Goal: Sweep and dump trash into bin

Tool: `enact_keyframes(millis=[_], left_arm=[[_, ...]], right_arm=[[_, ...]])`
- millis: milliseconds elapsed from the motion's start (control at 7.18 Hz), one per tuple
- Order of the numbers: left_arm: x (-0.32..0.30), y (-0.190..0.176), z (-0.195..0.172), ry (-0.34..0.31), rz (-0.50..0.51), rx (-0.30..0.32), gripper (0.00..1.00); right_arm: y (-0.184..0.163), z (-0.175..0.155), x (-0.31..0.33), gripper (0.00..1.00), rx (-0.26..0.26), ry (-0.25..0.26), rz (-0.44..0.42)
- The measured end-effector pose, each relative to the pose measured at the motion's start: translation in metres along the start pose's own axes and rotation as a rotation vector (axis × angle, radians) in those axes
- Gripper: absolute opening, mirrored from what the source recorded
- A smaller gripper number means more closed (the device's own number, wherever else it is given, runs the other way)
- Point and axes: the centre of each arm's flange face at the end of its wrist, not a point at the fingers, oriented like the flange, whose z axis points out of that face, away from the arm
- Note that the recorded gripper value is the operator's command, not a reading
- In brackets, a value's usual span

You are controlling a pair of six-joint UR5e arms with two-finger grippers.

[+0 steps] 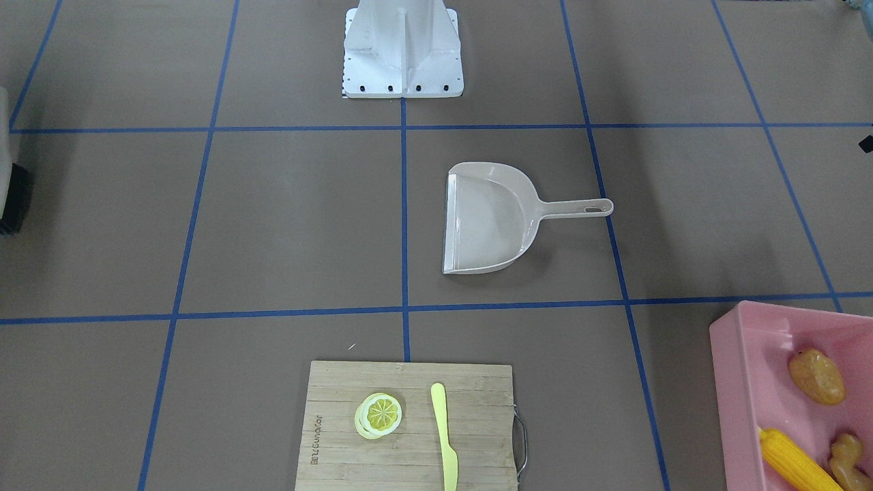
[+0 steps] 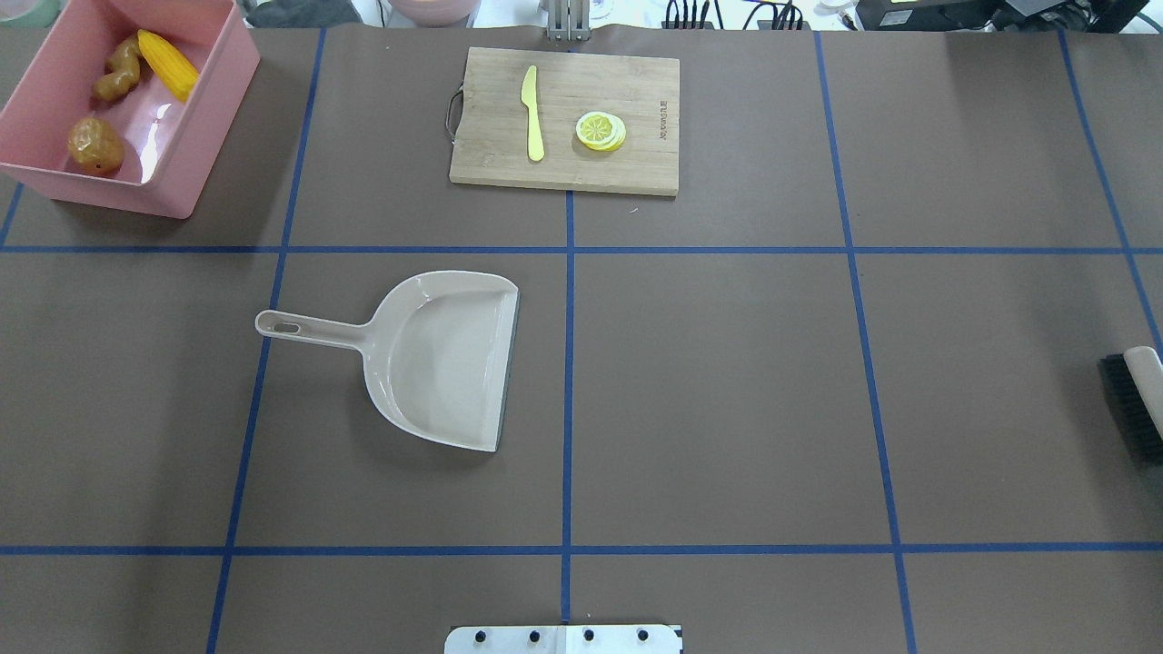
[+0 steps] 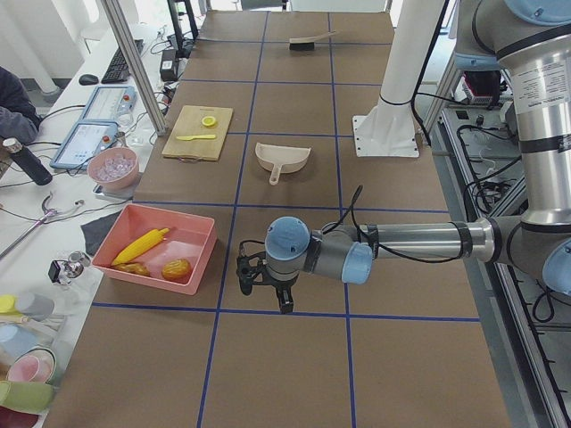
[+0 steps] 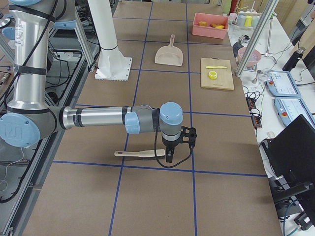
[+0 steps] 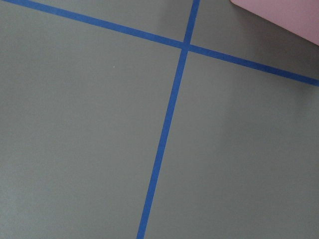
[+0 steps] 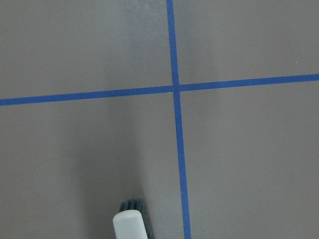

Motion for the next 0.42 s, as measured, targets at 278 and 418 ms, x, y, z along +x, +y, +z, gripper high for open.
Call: enact_keyframes(millis=[278, 418], left_arm=[[-0.0021, 0.0005, -0.0015, 0.002, -0.006, 0.002, 0.99], [-0.0061, 0.0019, -0.0053, 0.004, -0.016, 0.01, 0.99]], right_arm=[[0.0, 0.0001, 0.0001, 1.0, 0.0, 0.0, 0.0], [0.0, 0.0001, 0.0001, 1.0, 0.0, 0.0, 0.0]])
